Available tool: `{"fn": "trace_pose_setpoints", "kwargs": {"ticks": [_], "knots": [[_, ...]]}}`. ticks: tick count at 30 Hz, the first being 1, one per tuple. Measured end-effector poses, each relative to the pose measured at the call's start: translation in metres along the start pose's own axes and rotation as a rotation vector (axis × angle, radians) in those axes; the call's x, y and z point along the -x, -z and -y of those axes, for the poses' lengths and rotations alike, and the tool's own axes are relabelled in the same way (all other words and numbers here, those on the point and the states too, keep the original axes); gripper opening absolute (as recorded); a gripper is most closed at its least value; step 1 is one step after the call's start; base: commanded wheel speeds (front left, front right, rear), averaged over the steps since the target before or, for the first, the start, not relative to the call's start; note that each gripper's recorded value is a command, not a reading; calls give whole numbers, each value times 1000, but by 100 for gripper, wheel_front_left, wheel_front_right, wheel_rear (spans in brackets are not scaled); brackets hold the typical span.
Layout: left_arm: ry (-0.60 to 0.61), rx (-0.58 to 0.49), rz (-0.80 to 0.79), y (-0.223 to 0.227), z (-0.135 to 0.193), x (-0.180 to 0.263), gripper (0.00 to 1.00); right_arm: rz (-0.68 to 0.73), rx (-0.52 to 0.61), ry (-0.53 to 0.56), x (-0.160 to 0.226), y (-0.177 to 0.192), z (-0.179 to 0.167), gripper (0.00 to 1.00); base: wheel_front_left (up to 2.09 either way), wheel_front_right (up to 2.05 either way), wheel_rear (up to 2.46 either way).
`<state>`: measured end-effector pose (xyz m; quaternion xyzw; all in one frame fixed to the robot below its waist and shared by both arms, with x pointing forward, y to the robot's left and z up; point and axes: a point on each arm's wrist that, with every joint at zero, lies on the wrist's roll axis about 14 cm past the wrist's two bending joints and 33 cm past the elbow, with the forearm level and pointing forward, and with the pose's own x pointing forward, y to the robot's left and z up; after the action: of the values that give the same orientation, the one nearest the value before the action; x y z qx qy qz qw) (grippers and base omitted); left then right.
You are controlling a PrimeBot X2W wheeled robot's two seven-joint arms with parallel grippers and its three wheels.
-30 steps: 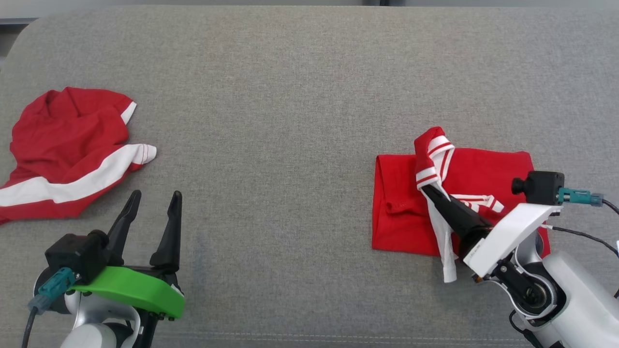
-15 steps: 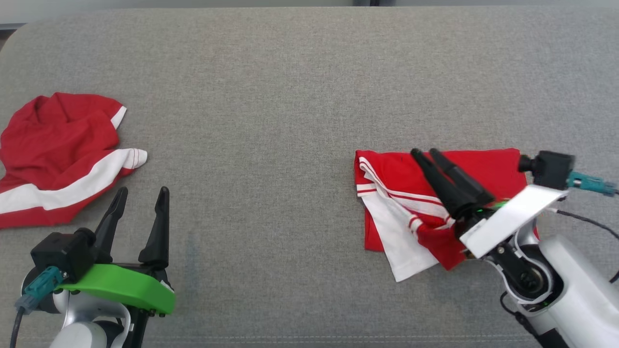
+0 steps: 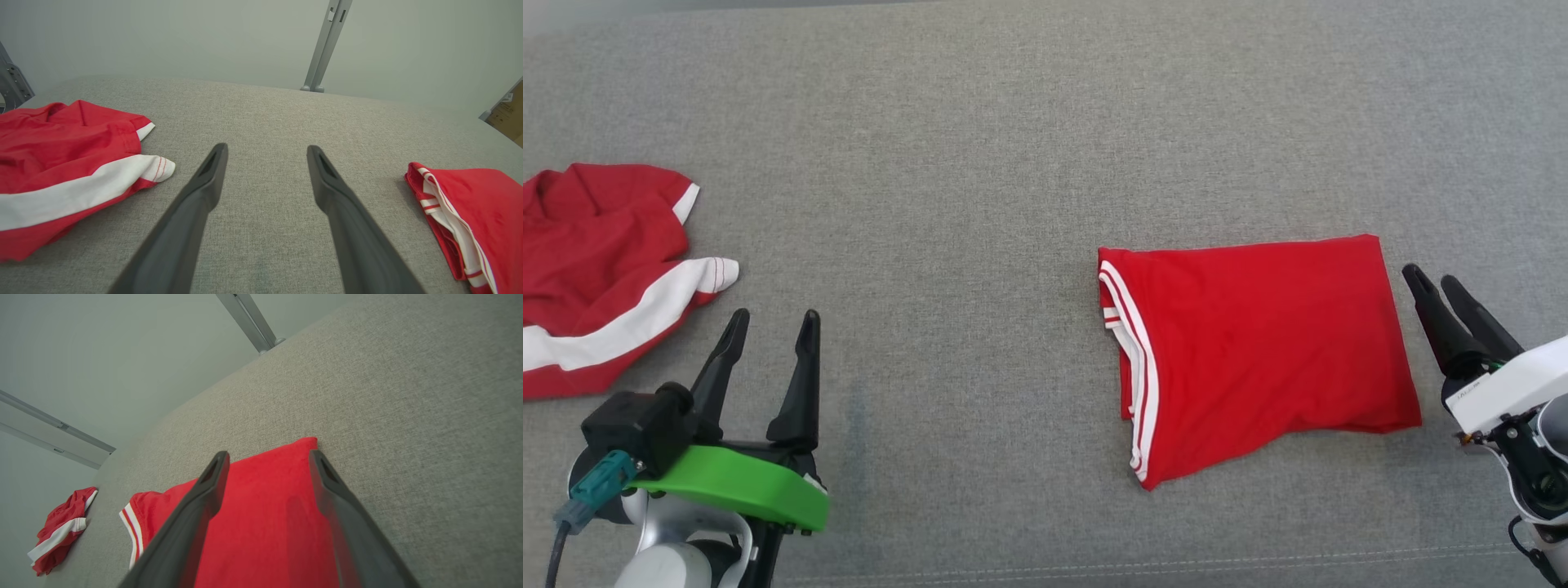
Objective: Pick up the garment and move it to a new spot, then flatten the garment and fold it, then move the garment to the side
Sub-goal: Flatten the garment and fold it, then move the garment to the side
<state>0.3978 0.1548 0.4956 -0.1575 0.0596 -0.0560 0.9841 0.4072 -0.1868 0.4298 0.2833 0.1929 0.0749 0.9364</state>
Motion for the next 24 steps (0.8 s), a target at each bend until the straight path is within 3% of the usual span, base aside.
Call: {"fn": "trace_pose_setpoints", "kwargs": {"ticks": [5, 14, 15, 16, 17, 21, 24], "knots": [[3, 5, -8, 4, 3, 1, 100, -81, 10, 68, 1, 24, 20, 100, 0, 0, 0], [-37, 0, -9, 4, -8, 6, 100, -241, -5, 82, -4, 64, 25, 100, 0, 0, 0], [-40, 0, -8, 4, -9, 6, 100, -253, -10, 79, -5, 67, 25, 44, 0, 0, 0], [-43, 0, -8, 4, -9, 6, 100, -266, -8, 68, -6, 69, 23, 5, 0, 0, 0], [-47, -1, -7, 3, -10, 7, 100, -277, -4, 49, -8, 69, 19, 0, 0, 0, 0], [-55, -4, 4, -1, -14, 5, 100, -349, 52, -49, -20, 70, -3, 0, 0, 0, 0], [-50, -2, 4, 0, -12, 3, 100, -379, 195, -57, -29, 50, 5, 0, 0, 0, 0]]}}
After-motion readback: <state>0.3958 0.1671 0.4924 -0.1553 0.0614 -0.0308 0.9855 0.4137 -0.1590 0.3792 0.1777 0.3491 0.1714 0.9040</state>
